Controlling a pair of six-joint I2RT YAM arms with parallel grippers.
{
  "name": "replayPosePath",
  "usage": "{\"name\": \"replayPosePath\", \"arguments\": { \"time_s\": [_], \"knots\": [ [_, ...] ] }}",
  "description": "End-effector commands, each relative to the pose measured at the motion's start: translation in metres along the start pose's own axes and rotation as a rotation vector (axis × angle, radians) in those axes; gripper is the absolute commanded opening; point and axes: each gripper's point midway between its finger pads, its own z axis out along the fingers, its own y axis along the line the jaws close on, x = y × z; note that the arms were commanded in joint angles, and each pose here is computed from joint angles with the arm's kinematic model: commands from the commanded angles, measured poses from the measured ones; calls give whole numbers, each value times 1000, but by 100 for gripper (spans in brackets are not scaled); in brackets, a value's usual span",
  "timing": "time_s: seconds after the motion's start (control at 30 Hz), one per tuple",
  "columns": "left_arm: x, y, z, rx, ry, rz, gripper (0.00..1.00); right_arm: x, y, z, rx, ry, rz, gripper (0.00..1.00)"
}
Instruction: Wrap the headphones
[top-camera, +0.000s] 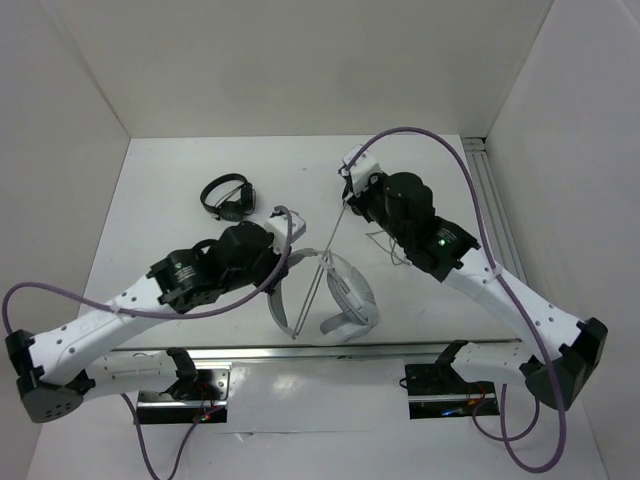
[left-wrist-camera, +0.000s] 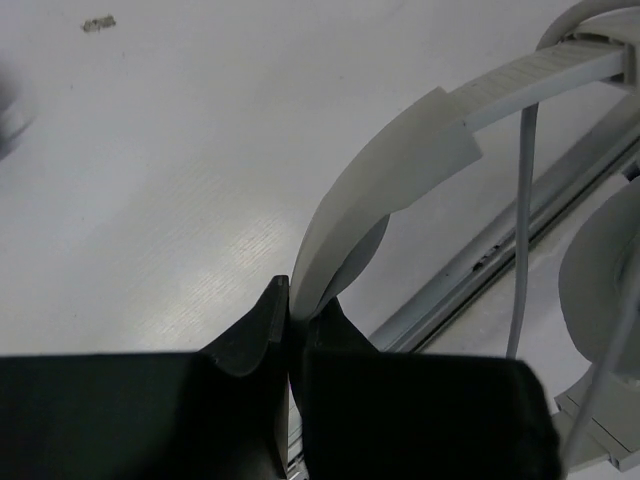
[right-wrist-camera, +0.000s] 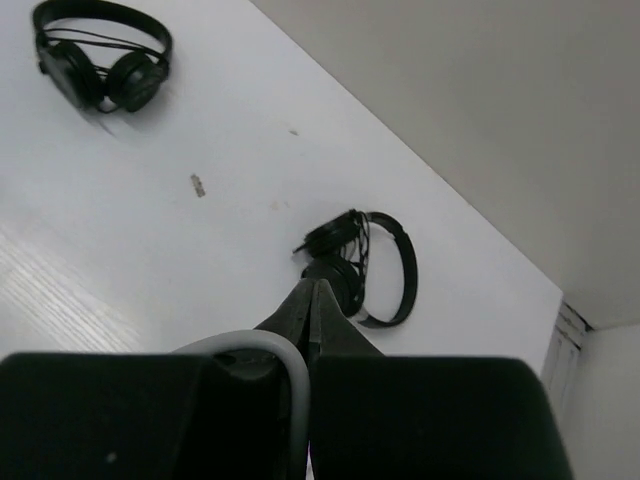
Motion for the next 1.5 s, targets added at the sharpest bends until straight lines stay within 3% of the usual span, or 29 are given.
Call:
{"name": "replayPosePath", "arguments": {
  "time_s": [0.0, 0.17, 0.27, 0.37, 0.63, 0.7, 0.73, 0.77, 0.8, 0.83, 0.87, 0.93, 1.03, 1.2, 1.33, 1.4, 1.47],
  "knots": [
    [7, -30, -42, 182, -4, 99, 0, -58, -20, 18, 6, -172, 60, 1],
    [-27, -41, -82, 243, -88, 136, 0, -57, 35, 46, -353, -176, 139, 0],
    [-70, -19, -100, 106, -201, 79, 0, -45, 50, 52, -516, -190, 222, 0],
    [-110, -2, -122, 5, -313, -8, 0, -33, 75, 46, -634, -225, 291, 5],
    [-181, 2, -168, -14, -497, -130, 0, -13, 126, 43, -889, -277, 475, 11],
    [-191, 17, -177, -93, -545, -196, 0, -9, 139, 43, -949, -298, 514, 16],
    [-195, 23, -178, -124, -560, -248, 0, 3, 148, 50, -971, -276, 544, 31],
    [-198, 30, -184, -157, -582, -284, 0, 7, 154, 50, -999, -274, 566, 33],
    [-203, 46, -193, -237, -625, -342, 0, 7, 156, 48, -1019, -336, 564, 33],
    [-209, 50, -197, -256, -658, -374, 0, 20, 163, 51, -1051, -293, 651, 34],
    [-211, 61, -202, -318, -684, -402, 0, 10, 161, 47, -1067, -392, 634, 35],
    [-218, 70, -208, -369, -727, -449, 0, 29, 174, 47, -1125, -333, 738, 35],
    [-228, 94, -217, -499, -765, -475, 0, 39, 184, 35, -1167, -354, 773, 35],
    [-247, 132, -224, -673, -783, -492, 0, 59, 206, 0, -1224, -345, 809, 13],
    [-244, 183, -180, -773, -672, -516, 0, 63, 227, -40, -1251, -324, 772, 1],
    [-237, 201, -160, -799, -612, -514, 0, 65, 230, -53, -1203, -270, 772, 0],
    [-227, 212, -140, -829, -562, -526, 0, 60, 243, -64, -1175, -278, 657, 0]
  ]
}}
